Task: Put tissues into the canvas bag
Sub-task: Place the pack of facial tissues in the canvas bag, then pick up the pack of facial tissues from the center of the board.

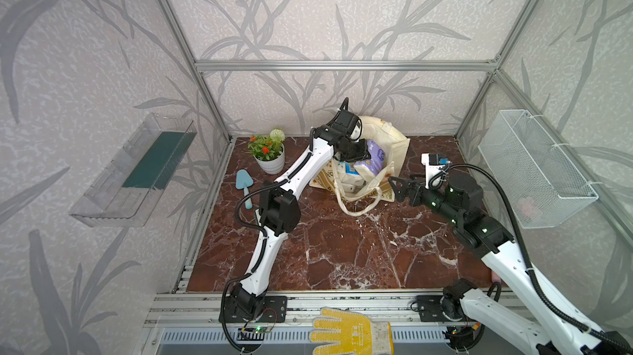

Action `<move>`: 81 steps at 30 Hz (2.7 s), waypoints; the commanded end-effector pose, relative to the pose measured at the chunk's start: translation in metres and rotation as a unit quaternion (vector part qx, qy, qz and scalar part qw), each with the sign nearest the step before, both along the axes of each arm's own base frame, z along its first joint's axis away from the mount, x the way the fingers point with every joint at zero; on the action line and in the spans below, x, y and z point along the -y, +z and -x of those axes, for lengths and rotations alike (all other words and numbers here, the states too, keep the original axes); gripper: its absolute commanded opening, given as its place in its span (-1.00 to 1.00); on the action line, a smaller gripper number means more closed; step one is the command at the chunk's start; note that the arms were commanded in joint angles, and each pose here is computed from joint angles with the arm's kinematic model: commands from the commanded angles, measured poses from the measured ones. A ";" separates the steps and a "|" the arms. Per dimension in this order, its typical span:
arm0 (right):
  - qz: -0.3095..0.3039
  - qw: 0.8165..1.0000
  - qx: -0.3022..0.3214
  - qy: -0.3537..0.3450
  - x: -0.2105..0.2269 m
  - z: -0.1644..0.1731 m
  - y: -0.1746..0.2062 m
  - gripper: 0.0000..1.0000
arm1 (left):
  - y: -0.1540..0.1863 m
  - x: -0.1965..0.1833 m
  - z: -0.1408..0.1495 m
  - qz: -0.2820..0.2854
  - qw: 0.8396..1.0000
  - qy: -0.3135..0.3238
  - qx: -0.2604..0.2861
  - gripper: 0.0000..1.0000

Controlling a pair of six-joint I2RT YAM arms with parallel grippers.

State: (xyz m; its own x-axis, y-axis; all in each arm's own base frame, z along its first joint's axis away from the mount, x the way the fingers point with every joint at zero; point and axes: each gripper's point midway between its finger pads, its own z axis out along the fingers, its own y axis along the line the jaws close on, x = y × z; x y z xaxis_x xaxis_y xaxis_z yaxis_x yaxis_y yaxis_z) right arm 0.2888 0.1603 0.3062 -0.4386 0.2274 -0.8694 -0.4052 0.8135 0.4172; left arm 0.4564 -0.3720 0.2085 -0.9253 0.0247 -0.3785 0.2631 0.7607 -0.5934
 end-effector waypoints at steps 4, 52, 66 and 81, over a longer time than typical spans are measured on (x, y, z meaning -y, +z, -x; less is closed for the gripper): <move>-0.012 1.000 0.013 -0.009 0.004 0.000 0.006 0.92 | -0.013 0.002 0.002 -0.025 1.000 -0.004 -0.006 -0.64; -0.015 1.000 0.023 0.002 0.006 0.012 0.002 0.93 | 0.161 -0.060 0.020 -0.071 0.968 0.025 0.238 0.88; -0.030 0.997 0.043 0.052 -0.009 0.019 0.012 0.93 | 0.177 -0.153 0.058 -0.135 0.940 0.163 0.267 0.92; -0.004 0.992 0.053 0.113 -0.056 0.022 0.016 0.93 | 0.076 -0.327 0.133 -0.234 0.880 0.370 0.186 0.98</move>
State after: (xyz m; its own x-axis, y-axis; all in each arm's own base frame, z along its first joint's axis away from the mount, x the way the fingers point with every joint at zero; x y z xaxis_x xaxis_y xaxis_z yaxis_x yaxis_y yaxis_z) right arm 0.2672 0.2066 0.2952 -0.4629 0.1532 -0.8731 -0.5654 0.7076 0.4239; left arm 0.3306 -0.0671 0.2982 -0.5823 -0.2381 -0.7774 -0.1799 0.9702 -0.1624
